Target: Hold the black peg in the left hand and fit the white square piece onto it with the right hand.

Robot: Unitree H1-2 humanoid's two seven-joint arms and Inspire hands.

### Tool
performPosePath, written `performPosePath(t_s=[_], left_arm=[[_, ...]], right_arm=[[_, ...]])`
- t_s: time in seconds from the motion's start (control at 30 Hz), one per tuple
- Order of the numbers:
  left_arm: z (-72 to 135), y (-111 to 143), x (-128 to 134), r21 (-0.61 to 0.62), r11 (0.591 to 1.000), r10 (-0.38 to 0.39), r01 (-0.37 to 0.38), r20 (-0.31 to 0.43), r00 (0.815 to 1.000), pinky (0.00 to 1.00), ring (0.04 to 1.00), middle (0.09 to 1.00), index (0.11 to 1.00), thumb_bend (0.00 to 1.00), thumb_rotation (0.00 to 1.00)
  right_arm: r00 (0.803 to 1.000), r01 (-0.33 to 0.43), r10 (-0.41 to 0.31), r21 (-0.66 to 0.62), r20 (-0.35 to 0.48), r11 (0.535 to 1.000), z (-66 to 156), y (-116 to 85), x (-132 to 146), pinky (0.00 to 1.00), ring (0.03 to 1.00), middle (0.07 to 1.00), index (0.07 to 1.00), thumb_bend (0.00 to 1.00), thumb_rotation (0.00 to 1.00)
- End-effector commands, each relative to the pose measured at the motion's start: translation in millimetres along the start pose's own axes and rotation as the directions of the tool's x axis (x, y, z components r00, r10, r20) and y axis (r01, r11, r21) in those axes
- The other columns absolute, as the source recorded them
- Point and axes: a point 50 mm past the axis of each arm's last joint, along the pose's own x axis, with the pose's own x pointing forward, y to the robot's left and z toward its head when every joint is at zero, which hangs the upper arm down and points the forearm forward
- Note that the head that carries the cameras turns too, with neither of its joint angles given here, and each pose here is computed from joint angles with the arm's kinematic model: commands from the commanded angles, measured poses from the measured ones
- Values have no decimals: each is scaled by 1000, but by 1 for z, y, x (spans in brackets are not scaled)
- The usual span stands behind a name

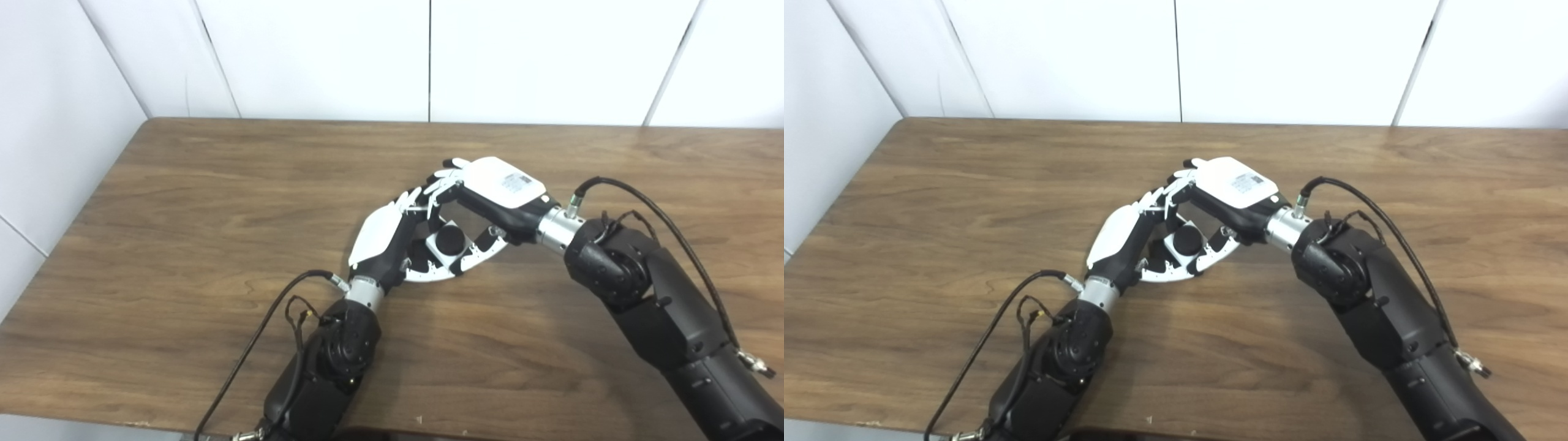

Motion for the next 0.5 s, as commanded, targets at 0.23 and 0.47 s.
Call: performPosePath(t_s=[0.23, 0.47], left_arm=[[-2, 2, 3, 41, 999, -16, 16, -17, 1000, 1000, 1000, 987, 493, 521, 79], [-4, 4, 3, 42, 999, -8, 8, -15, 1000, 1000, 1000, 986, 493, 521, 78]], right_arm=[[999, -37, 36, -37, -24, 999, -11, -4, -4, 942, 865, 768, 484, 516, 139], [989, -95, 91, -28, -119, 995, -19, -4, -10, 961, 891, 839, 778, 732, 357]])
